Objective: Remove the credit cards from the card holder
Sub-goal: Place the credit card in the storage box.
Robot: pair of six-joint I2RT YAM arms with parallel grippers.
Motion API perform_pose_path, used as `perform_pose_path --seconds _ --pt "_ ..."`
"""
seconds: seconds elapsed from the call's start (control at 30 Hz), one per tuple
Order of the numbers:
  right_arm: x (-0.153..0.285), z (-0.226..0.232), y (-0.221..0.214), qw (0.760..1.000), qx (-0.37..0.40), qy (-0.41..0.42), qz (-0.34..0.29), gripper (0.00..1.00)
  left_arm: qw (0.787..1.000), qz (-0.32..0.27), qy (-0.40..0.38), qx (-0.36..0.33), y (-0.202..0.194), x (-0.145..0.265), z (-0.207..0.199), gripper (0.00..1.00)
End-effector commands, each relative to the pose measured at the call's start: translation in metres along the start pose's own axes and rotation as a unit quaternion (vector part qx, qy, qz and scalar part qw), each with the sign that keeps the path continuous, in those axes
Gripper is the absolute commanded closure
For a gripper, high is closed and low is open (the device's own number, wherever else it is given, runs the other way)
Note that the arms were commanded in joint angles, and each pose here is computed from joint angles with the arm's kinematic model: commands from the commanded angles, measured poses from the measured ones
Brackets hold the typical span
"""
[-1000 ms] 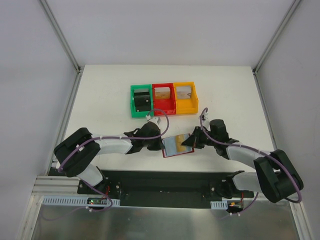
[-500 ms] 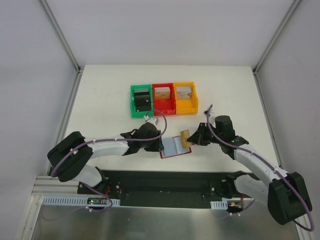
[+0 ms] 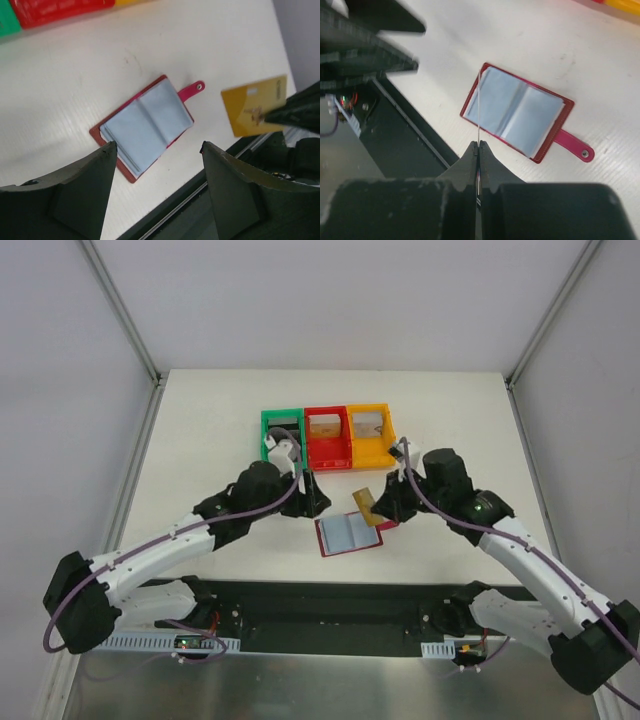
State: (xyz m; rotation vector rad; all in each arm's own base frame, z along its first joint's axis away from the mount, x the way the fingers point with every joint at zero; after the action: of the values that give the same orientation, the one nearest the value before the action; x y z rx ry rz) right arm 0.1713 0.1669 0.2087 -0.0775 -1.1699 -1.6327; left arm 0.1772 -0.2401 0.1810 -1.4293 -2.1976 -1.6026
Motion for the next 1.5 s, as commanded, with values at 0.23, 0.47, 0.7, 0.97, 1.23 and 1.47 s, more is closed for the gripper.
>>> perform_pose_path --seconds 0.23,0.47,0.7,0.97,1.23,1.47 --pt "0.018 0.056 -0.013 0.971 0.127 0.149 0.138 1.0 0.943 -0.109 -0.296 -0.104 0.023 0.06 -0.035 0.34" --pt "0.021 0.077 -0.017 0.952 0.131 0.216 0.17 0.99 0.91 -0.033 -0.392 -0.13 0.007 0.07 -0.049 0.39" --pt "0.024 0.09 -0.017 0.944 0.139 0.243 0.176 0.99 0.905 -0.014 -0.404 -0.131 0.006 0.067 -0.052 0.41" --pt "0.022 0.093 -0.014 0.943 0.143 0.245 0.176 0.99 0.893 0.011 -0.43 -0.131 0.004 0.065 -0.055 0.62" --pt "0.021 0.098 -0.011 0.939 0.143 0.258 0.177 0.99 0.884 0.019 -0.448 -0.133 0.001 0.067 -0.058 0.61" --pt "0.019 0.099 -0.009 0.939 0.144 0.258 0.175 1.0 0.882 0.012 -0.45 -0.137 0.0 0.069 -0.058 1.0"
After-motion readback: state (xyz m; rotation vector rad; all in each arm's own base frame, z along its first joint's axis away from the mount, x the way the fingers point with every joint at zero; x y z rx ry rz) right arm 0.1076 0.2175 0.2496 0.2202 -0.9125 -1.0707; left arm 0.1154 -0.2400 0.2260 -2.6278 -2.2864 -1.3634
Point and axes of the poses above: each gripper's point midway between its finger pads, its own x axis back along the fingers, its own z axis along the line the jaws close on, y = z × x, the point moved 6 cm from there along x, back along the fingers, and after that the axes turned 6 degrees about -x, right-handed, at the moved point
